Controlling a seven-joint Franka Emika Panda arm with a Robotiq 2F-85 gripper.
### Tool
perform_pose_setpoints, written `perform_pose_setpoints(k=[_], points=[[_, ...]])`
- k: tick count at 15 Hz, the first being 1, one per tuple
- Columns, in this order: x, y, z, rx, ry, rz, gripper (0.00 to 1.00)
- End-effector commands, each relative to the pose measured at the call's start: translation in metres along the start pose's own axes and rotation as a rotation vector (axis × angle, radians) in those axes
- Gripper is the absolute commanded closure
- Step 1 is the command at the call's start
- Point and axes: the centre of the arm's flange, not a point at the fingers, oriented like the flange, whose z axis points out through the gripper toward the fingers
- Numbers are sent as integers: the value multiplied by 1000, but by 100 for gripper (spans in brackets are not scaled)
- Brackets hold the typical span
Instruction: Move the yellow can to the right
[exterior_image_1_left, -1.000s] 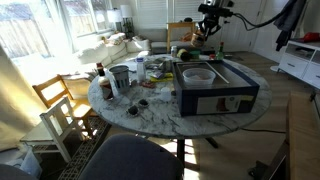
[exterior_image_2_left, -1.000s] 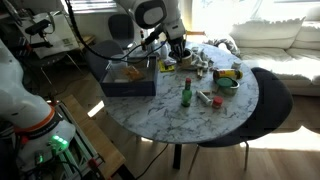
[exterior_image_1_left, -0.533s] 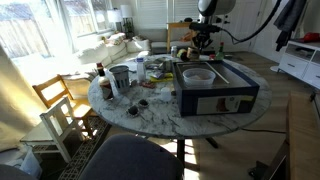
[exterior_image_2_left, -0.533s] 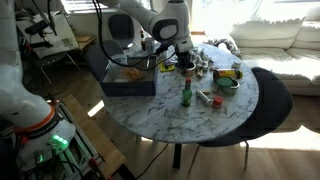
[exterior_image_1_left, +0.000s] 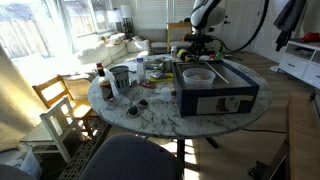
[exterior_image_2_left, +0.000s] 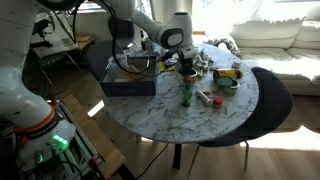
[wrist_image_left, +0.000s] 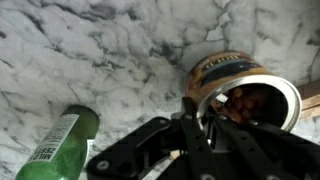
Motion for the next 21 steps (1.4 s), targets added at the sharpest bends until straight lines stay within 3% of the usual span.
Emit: perform_pose_setpoints(k=[1,3,4,6,9,11,13,15,21], points=[[8,-15,22,-57,48,-24,97],[8,-16,26,-68,58,-44,97],[6,-17,23,-59,69,-50,64],[2,-21,5,-26,92,-69,56],[-9,-27,-27,15,102,-110,34],[-20,-28,-52,19,65,-145,19],[-37,-18,-85,-8,6,-258,5],[-56,-3,-118,-21,-24,-358,0],[-110,62,-197,-12,-109,-674,0]])
